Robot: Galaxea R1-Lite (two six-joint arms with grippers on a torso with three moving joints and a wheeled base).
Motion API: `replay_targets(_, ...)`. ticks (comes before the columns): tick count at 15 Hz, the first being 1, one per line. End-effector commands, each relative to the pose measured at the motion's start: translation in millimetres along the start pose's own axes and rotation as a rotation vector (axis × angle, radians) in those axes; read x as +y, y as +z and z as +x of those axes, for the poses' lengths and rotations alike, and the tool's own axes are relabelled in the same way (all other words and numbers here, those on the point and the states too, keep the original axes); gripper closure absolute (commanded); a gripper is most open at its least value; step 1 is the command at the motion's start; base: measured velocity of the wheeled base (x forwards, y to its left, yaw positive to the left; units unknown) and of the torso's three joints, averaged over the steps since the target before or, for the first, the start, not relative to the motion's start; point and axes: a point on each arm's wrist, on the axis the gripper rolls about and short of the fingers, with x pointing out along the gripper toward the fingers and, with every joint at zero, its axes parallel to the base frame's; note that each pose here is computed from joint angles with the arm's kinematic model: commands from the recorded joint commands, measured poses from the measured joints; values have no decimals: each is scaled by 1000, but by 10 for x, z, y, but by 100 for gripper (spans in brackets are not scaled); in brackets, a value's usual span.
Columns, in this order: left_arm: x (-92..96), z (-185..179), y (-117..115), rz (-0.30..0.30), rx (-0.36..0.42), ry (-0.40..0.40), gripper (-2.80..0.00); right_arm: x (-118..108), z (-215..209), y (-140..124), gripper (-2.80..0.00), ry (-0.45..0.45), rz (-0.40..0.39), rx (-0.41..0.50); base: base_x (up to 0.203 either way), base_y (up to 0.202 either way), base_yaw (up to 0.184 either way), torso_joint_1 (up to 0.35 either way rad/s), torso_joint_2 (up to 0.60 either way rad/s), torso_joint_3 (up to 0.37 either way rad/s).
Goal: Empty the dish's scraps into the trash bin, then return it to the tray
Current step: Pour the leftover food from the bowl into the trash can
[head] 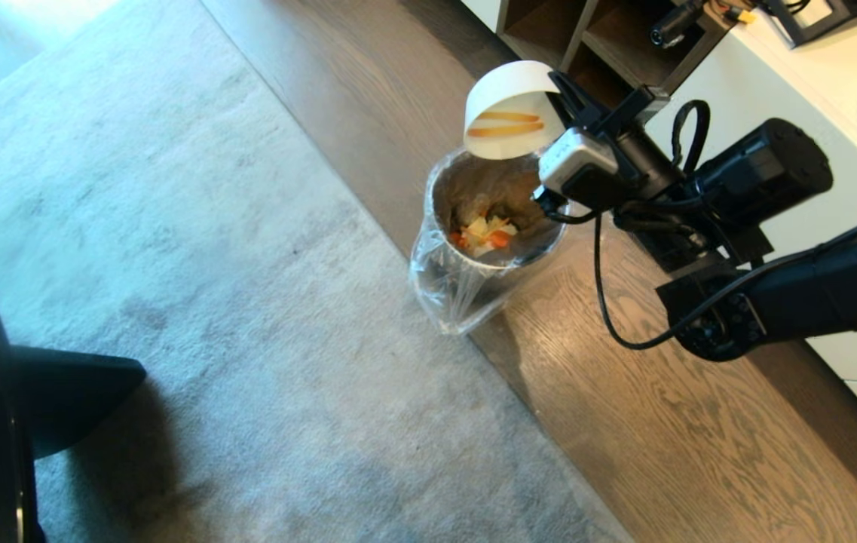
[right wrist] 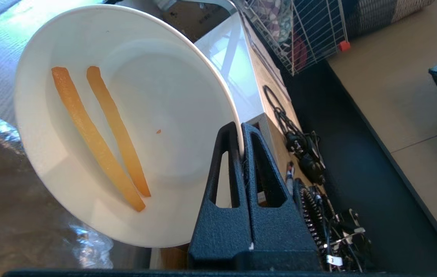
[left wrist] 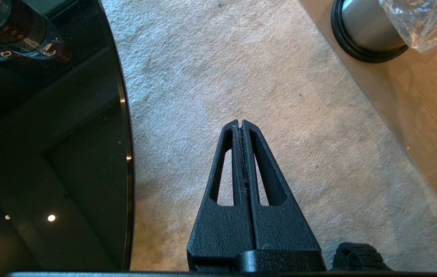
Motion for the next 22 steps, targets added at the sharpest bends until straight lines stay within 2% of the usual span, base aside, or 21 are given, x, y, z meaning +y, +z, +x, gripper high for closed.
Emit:
replay_targets(1, 0, 0, 0, 0, -1, 0, 0, -110, 37, 5, 0, -69, -32, -17, 0, 0, 0, 0, 0, 0)
replay_targets(4, 0, 0, 0, -1, -1, 0, 0, -276, 162, 44, 0, -142, -49, -65, 0, 0, 0, 0, 0, 0)
replay_targets(8, 0, 0, 0, 0, -1, 0, 0, -507, 166, 163, 0, -176, -58, -125, 0, 0, 0, 0, 0, 0)
replay_targets(11, 0, 0, 0, -1, -1, 0, 0, -490, 115, 223, 0, -146, -62, -155, 0, 0, 0, 0, 0, 0)
replay_targets(17, 0, 0, 0, -1, -1, 0, 0, -467, 80, 255, 0, -128, -53, -157, 0, 0, 0, 0, 0, 0)
replay_targets(19, 0, 0, 0, 0, -1, 0, 0, -443, 59, 296, 0, -107, -55, -198, 0, 0, 0, 0, 0, 0)
replay_targets(22, 0, 0, 0, -1, -1, 0, 0, -551, 83, 326, 0, -137, -67, -214, 0, 0, 0, 0, 0, 0)
